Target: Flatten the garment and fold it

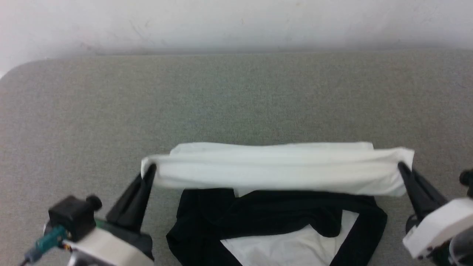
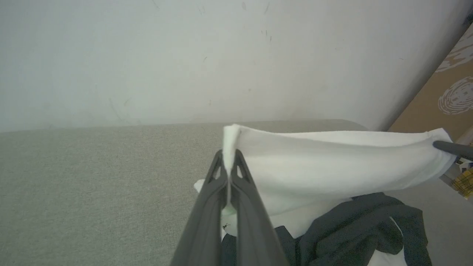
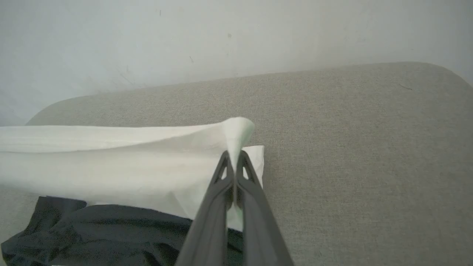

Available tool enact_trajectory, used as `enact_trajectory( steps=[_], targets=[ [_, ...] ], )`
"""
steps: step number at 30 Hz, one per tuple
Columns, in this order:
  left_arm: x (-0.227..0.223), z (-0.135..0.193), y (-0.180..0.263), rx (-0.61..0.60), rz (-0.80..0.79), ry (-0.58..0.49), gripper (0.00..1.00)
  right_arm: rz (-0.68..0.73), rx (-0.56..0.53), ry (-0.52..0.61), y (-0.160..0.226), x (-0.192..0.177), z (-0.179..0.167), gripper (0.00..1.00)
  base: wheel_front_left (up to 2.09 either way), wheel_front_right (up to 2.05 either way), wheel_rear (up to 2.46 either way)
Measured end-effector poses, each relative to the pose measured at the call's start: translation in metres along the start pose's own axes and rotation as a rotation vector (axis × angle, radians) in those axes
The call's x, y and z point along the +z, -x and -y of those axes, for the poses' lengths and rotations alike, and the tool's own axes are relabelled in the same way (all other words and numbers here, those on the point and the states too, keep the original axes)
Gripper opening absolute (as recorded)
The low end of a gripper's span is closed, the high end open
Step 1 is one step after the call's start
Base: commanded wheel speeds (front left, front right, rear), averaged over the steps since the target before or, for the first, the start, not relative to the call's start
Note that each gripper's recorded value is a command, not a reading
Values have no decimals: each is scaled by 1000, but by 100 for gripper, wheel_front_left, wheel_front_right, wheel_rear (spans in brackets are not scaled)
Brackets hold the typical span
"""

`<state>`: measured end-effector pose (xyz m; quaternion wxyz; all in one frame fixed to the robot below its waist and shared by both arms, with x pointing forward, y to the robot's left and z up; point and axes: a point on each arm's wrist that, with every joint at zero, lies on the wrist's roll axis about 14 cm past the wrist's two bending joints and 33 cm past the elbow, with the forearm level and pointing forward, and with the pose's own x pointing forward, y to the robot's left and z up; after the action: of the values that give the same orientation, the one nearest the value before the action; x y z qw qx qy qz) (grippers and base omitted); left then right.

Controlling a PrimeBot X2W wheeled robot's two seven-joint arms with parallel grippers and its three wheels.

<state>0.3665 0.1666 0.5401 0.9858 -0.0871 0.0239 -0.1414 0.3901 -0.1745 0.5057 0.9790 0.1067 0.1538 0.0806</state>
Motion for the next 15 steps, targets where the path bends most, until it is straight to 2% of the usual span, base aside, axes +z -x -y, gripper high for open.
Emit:
enact_trajectory(
  steps=[7, 15],
  targets=[
    [-27, 18, 51, 49, -81, 129, 0, -45, -27, -61, 45, -27, -3, 0, 0, 0, 0],
    [-86, 40, 94, 45, -348, 255, 0, -140, -73, -71, 75, -57, 4, 0, 0, 0, 0]
  ],
)
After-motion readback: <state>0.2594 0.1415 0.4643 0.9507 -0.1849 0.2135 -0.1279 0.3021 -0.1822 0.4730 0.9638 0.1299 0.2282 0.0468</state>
